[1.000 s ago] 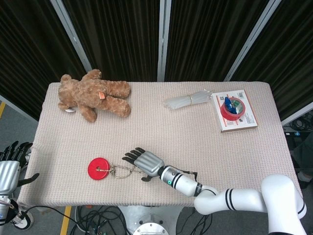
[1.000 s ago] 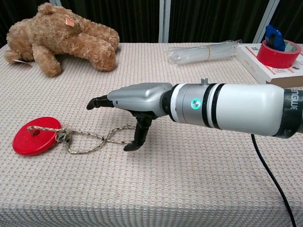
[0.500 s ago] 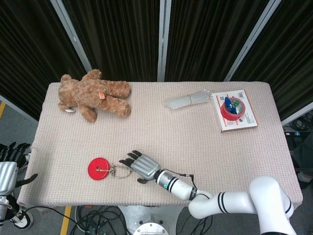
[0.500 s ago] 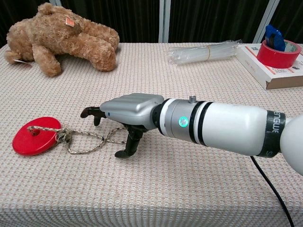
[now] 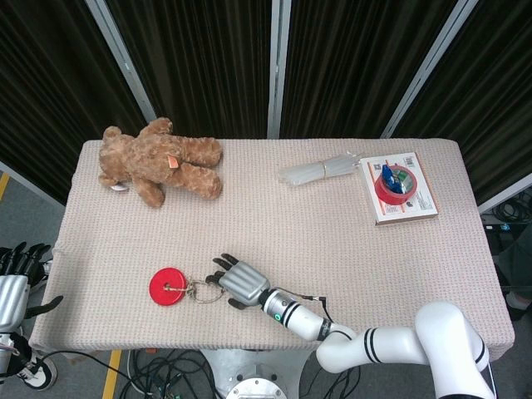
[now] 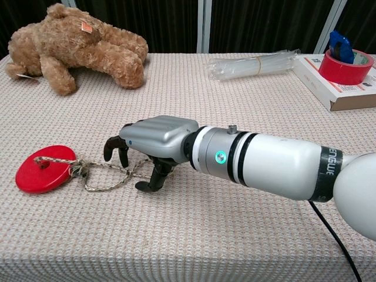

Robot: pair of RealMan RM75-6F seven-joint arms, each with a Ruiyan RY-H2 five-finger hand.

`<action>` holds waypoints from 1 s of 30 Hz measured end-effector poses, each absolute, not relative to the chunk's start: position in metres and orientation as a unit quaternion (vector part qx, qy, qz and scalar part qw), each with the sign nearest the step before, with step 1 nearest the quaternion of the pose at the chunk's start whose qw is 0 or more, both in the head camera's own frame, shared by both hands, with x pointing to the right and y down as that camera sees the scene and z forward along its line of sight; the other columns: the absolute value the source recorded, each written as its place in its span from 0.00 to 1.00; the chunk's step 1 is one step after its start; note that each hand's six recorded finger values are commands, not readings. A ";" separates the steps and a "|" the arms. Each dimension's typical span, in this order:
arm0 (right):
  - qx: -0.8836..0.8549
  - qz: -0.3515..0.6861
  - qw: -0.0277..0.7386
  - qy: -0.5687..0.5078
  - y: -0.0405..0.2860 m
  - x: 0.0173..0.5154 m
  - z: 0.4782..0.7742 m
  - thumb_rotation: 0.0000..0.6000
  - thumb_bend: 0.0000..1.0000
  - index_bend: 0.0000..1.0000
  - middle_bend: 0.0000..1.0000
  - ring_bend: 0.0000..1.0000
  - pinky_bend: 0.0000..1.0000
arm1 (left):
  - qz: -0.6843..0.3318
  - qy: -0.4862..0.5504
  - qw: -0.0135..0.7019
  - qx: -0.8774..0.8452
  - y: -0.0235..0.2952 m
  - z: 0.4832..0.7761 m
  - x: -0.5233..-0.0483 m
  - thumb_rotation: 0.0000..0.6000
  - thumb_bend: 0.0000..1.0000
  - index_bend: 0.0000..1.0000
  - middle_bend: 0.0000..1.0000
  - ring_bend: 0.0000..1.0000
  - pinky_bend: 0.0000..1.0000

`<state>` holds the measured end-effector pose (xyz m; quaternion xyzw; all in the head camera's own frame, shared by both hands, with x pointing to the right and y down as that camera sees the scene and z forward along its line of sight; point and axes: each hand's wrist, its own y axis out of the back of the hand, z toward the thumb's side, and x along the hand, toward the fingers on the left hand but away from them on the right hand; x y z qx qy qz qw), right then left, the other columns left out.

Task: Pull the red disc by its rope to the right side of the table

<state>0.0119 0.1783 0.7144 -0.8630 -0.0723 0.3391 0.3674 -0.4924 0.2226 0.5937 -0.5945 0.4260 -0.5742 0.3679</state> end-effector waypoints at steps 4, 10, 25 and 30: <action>-0.860 0.339 0.373 -0.076 0.179 0.013 0.715 1.00 0.32 0.32 0.41 0.00 0.00 | -0.576 0.426 0.366 -0.594 0.223 0.594 -0.494 1.00 0.01 0.13 0.12 0.02 0.12; -0.856 0.340 0.379 -0.090 0.176 0.016 0.716 1.00 0.35 0.40 0.49 0.05 0.00 | -0.577 0.426 0.365 -0.594 0.224 0.595 -0.495 1.00 0.01 0.13 0.12 0.02 0.12; -0.854 0.341 0.377 -0.112 0.173 0.019 0.716 1.00 0.45 0.53 0.62 0.14 0.00 | -0.579 0.424 0.363 -0.594 0.226 0.597 -0.496 1.00 0.01 0.13 0.12 0.02 0.12; -0.854 0.344 0.372 -0.116 0.173 0.018 0.717 1.00 0.48 0.58 0.68 0.24 0.00 | -0.579 0.425 0.362 -0.595 0.226 0.598 -0.496 1.00 0.01 0.13 0.12 0.02 0.12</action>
